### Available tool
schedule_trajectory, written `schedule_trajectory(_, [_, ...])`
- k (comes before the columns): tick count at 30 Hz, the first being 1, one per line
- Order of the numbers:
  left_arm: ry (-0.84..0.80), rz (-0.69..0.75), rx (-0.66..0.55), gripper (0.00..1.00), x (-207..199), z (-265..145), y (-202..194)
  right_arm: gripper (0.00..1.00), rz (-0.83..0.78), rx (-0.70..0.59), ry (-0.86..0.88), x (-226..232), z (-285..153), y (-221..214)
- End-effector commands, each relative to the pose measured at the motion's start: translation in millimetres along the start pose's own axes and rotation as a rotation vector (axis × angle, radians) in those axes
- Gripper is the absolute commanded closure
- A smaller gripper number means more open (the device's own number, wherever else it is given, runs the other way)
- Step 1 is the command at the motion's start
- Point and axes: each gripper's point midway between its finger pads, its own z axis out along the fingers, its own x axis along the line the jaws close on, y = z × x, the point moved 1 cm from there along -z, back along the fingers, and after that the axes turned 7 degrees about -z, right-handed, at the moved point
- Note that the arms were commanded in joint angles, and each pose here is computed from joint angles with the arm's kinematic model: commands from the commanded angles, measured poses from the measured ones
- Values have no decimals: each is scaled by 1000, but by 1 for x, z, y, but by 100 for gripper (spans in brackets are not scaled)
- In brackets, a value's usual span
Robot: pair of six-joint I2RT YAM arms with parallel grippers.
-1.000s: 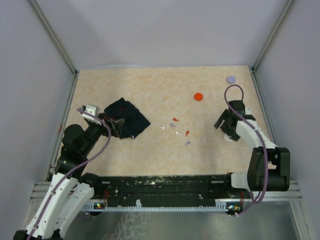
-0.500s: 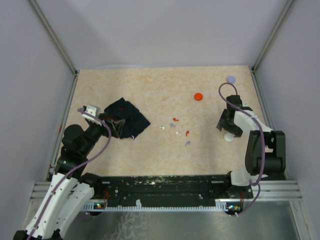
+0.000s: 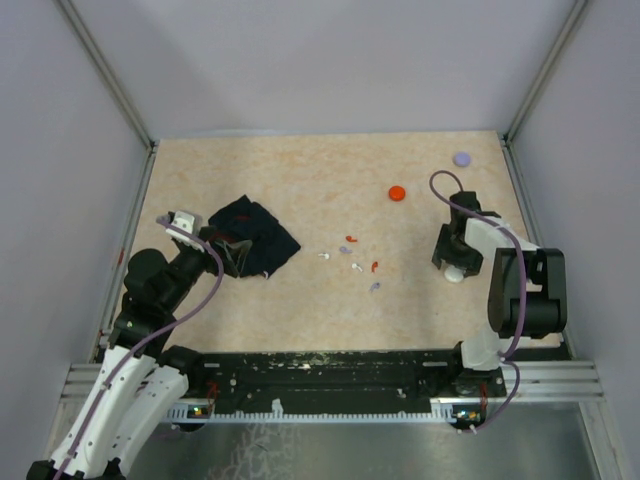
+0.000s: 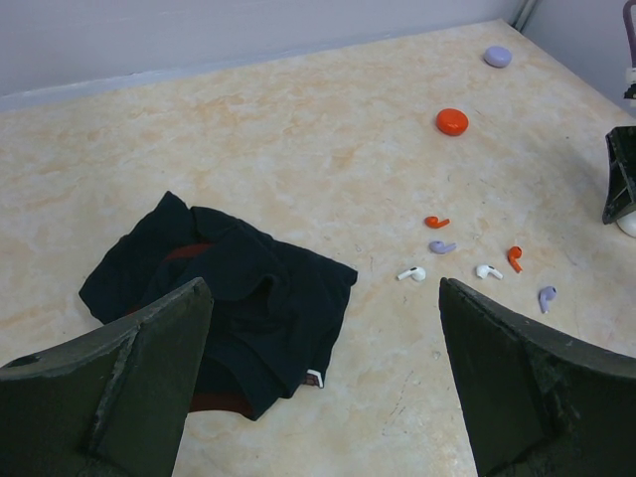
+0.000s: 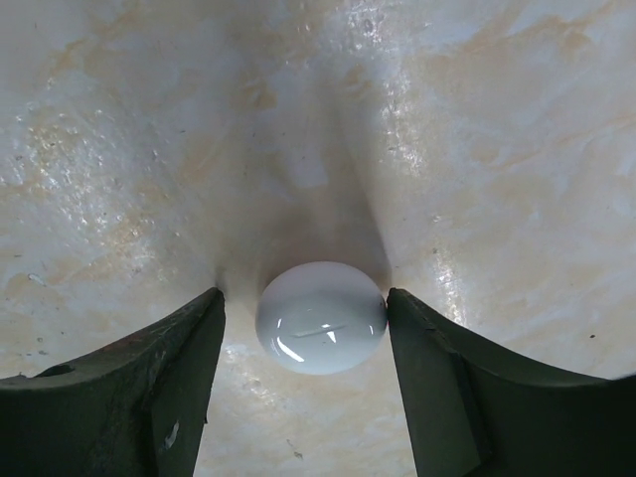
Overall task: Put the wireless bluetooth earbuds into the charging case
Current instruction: Pick up the charging case at the center of the board.
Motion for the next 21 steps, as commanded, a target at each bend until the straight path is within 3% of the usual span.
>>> schedule_trajectory(1, [-24, 14, 1, 0, -3, 1, -2, 36, -23, -11, 27, 5, -1, 4])
schedule_trajectory(13, [-83, 8, 7, 0, -14, 1, -1, 50, -22, -10, 127, 27, -2, -2])
schedule_trajectory(21, [-179, -85, 81, 0, -32, 10, -9, 54, -55, -146, 243, 71, -30, 13])
